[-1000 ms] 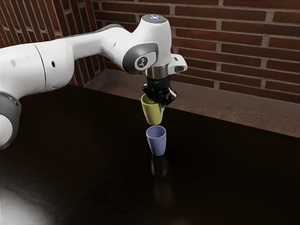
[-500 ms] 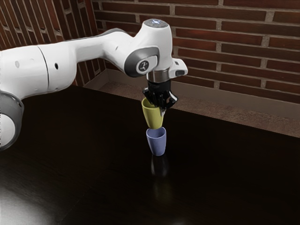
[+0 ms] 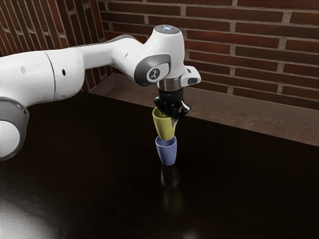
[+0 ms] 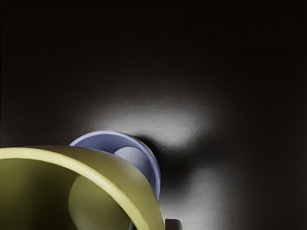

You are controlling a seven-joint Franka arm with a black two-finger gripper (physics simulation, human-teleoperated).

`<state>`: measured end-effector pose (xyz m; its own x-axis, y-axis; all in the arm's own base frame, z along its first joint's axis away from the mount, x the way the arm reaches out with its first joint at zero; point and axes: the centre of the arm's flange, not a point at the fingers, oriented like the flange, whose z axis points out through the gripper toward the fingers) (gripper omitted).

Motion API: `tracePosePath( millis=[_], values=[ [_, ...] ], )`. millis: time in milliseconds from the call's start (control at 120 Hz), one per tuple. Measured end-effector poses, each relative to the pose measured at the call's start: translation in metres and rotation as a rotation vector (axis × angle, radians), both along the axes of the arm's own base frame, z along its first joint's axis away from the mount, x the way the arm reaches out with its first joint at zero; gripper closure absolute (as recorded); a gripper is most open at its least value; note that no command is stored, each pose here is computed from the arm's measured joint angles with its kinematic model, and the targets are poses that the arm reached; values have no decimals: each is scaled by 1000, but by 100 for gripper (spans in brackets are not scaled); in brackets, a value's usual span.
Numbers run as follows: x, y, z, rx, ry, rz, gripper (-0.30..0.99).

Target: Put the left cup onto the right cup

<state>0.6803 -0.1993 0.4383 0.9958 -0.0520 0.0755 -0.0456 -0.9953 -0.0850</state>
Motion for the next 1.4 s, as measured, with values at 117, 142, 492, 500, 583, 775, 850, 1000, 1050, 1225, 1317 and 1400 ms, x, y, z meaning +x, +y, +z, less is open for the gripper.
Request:
tracePosePath(
  millis=[117, 142, 492, 500, 583, 775, 850, 1000, 1050, 1225, 1317, 1400],
  values=[
    [1, 3, -1, -1, 1, 7, 78],
    [1, 4, -2, -2, 1, 9, 78],
    [3, 6, -8, -7, 8, 14, 78],
    [3, 6, -8, -8, 8, 14, 78],
    [3, 5, -12, -9, 14, 14, 78],
    [5, 11, -16, -11, 12, 24, 78],
    [5, 11, -17, -14, 11, 25, 78],
    [5, 14, -22, -12, 14, 31, 78],
    [5, 15, -22, -12, 13, 32, 78],
    [6, 16, -24, -13, 13, 33, 76],
    [6, 16, -25, -16, 15, 32, 67],
    [6, 16, -26, -17, 16, 31, 60]
  ],
)
